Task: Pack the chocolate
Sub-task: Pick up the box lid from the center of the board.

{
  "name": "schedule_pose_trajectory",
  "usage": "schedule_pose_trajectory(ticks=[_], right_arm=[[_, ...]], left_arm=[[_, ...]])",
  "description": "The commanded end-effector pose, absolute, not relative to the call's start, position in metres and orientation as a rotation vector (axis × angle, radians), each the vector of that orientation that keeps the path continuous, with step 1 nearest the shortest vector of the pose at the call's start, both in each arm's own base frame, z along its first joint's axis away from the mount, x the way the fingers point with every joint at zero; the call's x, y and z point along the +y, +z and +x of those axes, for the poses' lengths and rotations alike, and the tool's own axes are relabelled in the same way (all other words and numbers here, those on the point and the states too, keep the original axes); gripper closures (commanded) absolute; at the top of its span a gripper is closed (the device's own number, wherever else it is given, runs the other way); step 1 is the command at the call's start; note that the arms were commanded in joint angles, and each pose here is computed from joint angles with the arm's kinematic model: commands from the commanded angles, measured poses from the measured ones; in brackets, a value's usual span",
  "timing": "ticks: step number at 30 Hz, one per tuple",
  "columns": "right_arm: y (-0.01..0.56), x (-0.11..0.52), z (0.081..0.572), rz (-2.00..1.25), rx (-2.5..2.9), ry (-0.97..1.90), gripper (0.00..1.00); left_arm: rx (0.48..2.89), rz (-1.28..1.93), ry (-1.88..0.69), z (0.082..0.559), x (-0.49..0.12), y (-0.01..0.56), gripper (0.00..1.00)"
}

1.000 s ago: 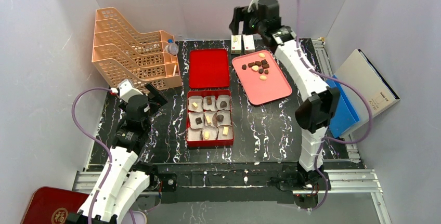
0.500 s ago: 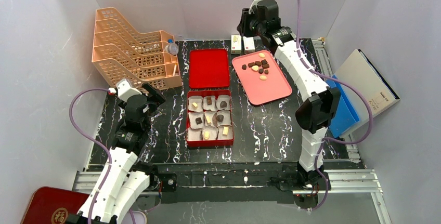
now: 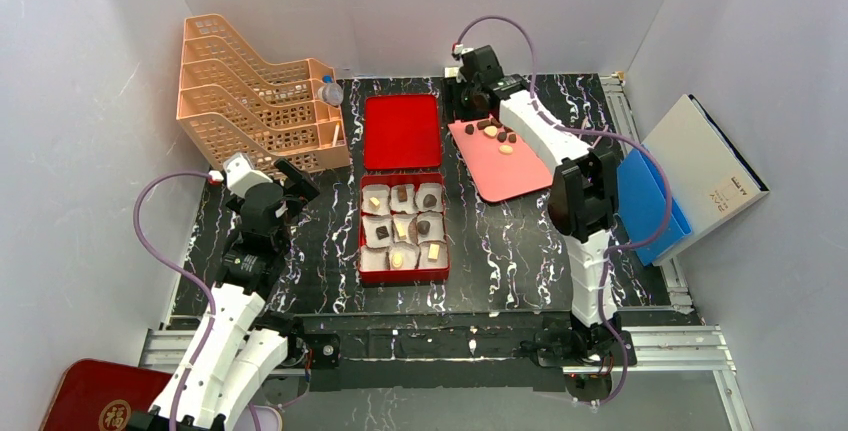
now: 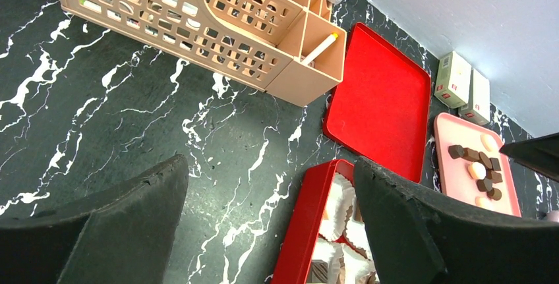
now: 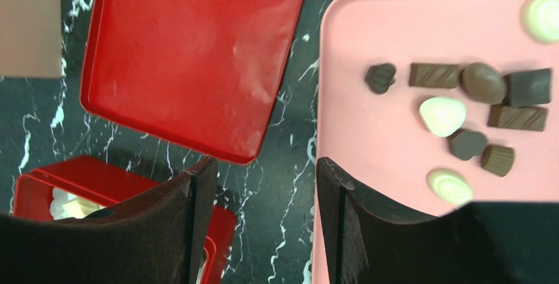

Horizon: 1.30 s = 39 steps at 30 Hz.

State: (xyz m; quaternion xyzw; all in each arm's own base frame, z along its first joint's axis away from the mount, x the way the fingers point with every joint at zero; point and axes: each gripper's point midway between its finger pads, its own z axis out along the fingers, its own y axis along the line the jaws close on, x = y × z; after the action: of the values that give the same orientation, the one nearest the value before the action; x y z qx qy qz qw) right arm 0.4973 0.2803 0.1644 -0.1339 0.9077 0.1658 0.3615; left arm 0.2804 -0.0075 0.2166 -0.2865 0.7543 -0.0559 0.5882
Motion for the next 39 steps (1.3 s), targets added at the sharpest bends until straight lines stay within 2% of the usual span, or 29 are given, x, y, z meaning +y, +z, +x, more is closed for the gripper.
schedule_pose_trajectory(ticks=[1,8,25,39], right_arm=[[0.158,0.294,0.484,-0.385,2.345,0.395,0.36],[0.123,0.304,0.465,-0.444,2.421,0.326,0.36],[0.072,0.299,0.457,-0.455,2.506,0.201,0.38],[0.058,0.310,0.467,-0.466,2.508,0.209,0.39]], left_arm=[[1.751,-0.694,-0.116,0.279,-0.003,0.212,0.07],[1.755,-0.702,-0.135,0.280,-0.006,0.210,0.07],[1.762,-0.689,-0.151,0.279,-0.009,0.207,0.07],[1.764,-0.678,-0.147,0.280,-0.009,0.206,0.08]])
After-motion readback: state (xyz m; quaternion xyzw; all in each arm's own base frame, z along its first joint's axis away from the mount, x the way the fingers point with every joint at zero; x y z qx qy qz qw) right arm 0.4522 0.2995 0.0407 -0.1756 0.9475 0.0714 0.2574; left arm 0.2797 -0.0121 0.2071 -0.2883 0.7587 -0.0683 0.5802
